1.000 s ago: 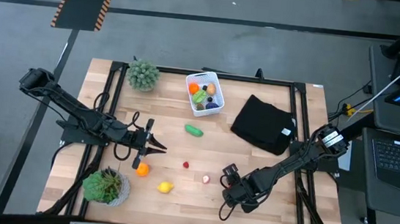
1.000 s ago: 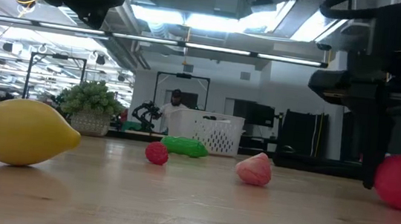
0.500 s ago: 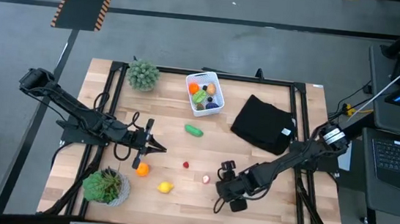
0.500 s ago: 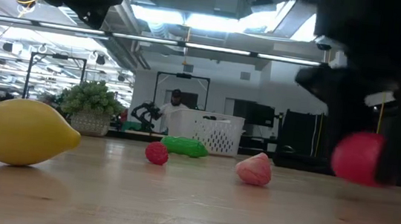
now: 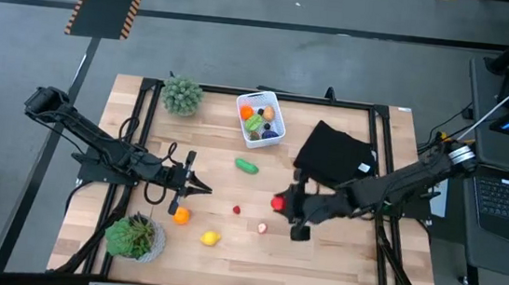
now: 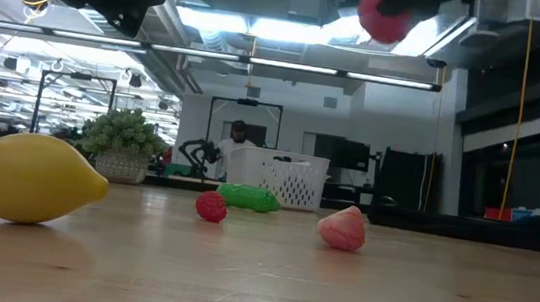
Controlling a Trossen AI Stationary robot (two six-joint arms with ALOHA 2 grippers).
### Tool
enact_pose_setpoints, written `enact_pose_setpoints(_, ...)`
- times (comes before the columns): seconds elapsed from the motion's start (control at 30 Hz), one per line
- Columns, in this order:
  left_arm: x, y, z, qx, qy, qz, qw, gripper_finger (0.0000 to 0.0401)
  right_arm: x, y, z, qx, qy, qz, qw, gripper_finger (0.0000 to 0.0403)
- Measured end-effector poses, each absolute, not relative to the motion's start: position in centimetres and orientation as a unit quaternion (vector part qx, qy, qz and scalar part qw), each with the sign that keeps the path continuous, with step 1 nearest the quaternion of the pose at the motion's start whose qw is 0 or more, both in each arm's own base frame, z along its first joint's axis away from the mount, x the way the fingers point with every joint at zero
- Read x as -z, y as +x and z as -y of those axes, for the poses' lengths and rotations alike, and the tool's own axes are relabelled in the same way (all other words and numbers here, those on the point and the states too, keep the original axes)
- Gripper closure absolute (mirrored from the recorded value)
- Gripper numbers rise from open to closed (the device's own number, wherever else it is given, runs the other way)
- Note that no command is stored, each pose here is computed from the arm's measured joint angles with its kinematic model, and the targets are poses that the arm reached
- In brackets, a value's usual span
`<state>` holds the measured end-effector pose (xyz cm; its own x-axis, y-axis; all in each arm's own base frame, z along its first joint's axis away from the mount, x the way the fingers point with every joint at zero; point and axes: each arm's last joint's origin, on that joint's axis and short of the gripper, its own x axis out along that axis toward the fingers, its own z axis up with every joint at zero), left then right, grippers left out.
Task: Pick and placing Produce into tupperware
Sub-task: Put the strawberry into the basket
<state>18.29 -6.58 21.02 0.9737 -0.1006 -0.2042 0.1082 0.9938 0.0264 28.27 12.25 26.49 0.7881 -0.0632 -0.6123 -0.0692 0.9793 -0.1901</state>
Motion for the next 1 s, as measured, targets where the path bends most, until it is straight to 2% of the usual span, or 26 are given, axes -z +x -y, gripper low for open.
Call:
enact_pose_setpoints(0.13, -20.9, 18.2, 6.6, 0.054, 0.026, -0.097, 0.993, 0.0375, -26.3, 27.2, -10.8, 0.008, -0.084, -0.266, 0.960, 0.0223)
enact_pose_setpoints(0.47, -18.4, 17.2, 5.4, 0.034, -0.020, -0.057, 0.998, 0.0349, -20.8, 25.2, -7.4, 0.026, -0.057, -0.087, 0.994, 0.0223)
enact_pose_setpoints(0.6, -17.5, 17.0, 4.4, 0.009, -0.042, -0.062, 0.997, 0.0340, -20.2, 25.0, -5.6, 0.050, -0.060, -0.057, 0.995, 0.0223)
enact_pose_setpoints(0.87, -16.9, 17.6, 2.1, -0.060, -0.031, -0.078, 0.995, 0.0324, -20.2, 25.6, -1.2, 0.108, -0.091, -0.063, 0.988, 0.0223)
enact_pose_setpoints(1.0, -16.3, 18.0, 0.5, -0.091, -0.033, -0.096, 0.991, 0.0317, -20.4, 25.7, 1.6, 0.126, -0.065, -0.048, 0.989, 0.0223)
